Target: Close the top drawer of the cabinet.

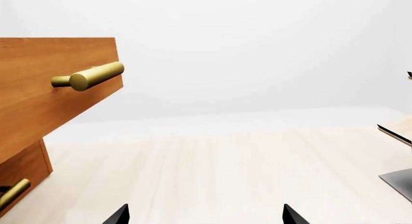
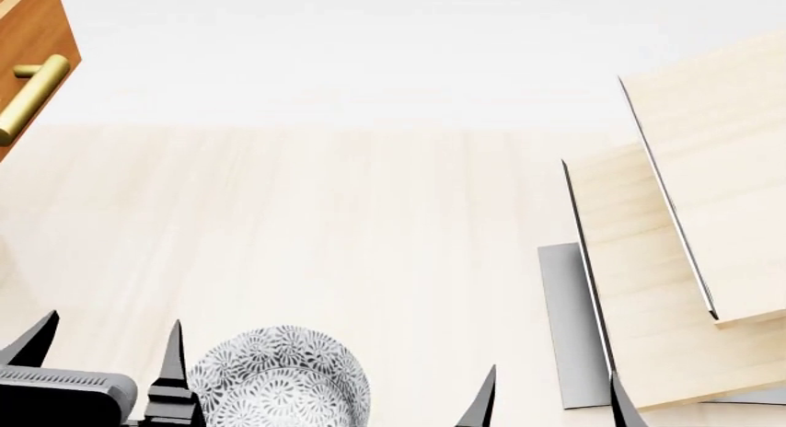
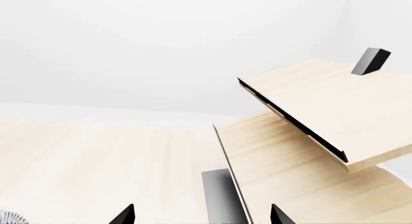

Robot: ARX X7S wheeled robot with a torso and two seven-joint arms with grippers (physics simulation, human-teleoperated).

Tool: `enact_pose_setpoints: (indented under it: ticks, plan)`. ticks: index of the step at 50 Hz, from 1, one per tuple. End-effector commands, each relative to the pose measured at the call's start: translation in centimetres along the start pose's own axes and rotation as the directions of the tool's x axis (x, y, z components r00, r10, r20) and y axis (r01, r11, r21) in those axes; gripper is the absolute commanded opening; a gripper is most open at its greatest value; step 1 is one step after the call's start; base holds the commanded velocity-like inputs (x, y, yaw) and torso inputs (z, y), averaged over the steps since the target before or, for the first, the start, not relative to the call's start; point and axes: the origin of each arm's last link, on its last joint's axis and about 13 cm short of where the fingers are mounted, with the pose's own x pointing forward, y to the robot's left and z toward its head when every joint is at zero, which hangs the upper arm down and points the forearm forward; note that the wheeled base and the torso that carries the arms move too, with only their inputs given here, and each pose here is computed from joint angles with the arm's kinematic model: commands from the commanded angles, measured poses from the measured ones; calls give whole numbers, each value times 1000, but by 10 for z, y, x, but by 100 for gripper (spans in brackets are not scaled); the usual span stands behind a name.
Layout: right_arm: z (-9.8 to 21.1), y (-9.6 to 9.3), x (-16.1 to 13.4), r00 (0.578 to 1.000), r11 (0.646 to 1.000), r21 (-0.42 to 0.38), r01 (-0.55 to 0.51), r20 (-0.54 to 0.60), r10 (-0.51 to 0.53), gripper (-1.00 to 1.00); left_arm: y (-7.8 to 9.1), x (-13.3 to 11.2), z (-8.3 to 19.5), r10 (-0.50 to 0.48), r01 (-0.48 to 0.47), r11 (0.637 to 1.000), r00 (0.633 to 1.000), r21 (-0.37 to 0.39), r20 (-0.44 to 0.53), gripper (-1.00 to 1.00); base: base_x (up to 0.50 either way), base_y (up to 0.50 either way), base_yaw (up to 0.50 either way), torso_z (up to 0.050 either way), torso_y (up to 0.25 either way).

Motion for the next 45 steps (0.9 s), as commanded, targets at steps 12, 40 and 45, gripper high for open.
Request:
enact_pose_setpoints:
  ticks: [12,40,45]
  plan:
    - [-2,1,1,1000,1000,-1,-1,-10,1,100,1,41,5,-63,63,998,992,-10,-107,100,0,0,0,0,0]
    - [-7,4,5,1000,1000,-11,-7,-28,6,100,13,183,28,14,-38,993,977,-108,-214,100,0,0,0,0,0]
    - [-7,4,5,1000,1000,-11,-9,-27,8,100,18,203,34,18,-55,989,967,-140,-253,100,0,0,0,0,0]
